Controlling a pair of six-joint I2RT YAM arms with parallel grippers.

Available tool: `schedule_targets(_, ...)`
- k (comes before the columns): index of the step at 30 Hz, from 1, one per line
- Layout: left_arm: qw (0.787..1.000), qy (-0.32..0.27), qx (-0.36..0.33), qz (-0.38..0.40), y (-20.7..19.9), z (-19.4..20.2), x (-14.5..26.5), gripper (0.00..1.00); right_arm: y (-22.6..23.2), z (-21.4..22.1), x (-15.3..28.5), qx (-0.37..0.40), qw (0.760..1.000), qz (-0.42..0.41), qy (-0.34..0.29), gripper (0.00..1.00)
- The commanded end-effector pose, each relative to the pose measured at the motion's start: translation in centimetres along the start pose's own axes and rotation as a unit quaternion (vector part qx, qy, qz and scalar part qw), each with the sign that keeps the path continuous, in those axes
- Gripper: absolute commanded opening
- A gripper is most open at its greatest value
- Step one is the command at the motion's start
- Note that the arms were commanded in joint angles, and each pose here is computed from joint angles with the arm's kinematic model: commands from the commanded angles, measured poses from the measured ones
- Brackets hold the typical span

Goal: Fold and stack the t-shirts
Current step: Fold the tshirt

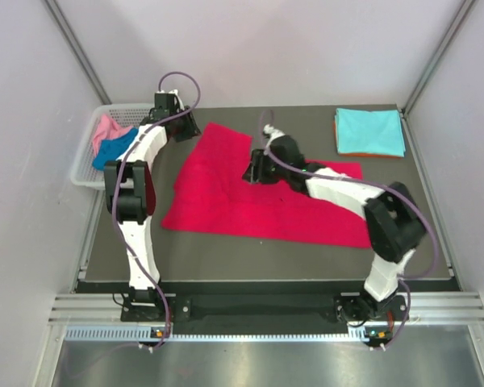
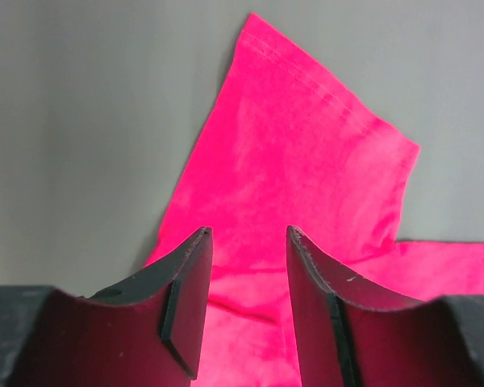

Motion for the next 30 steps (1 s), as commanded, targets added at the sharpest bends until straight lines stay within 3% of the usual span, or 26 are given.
schedule_targets(1, 0.998, -0.051, -0.03, 0.008, -0.3, -2.3, -1.0, 0.47, 0.4, -3.9, 6.5, 0.015, 0.998, -0.046, -0.05, 0.54)
schedule_targets(10, 0.999, -0.02, -0.019, -0.036, 1.5, -1.2, -6.2, 0.49, -2.0, -5.3, 13.4, 0.036, 0.993, 0.015, -0.11, 0.61)
schedule_targets(17, 0.997, 0.015, -0.05, -0.052, 1.4, 1.3, -8.2, 0.49, -7.0, -7.7, 16.3, -0.048, 0.98, 0.1, -0.165, 0.64)
schedule_targets(23, 0.998, 0.017, -0.053, -0.013, 0.7, 2.1, -9.4, 0.47, -12.4, -10.1, 17.8, -0.08, 0.96, 0.174, -0.202, 0.64)
schedule_targets(30, 0.999, 0.004, -0.043, 0.025, 0.0, 1.8, -9.6, 0.35, -19.6, -13.7, 18.2, -0.117, 0.942, 0.23, -0.213, 0.62)
Point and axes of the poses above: each gripper's point midway between its finger pads, its own x axis back along the fingers, its own y axis along the line the jaws close on, z = x × y, the point moved 9 cm from there along x, back along the fingers, and after that the axes turned 13 degrees about -x, right-handed, at the moved point
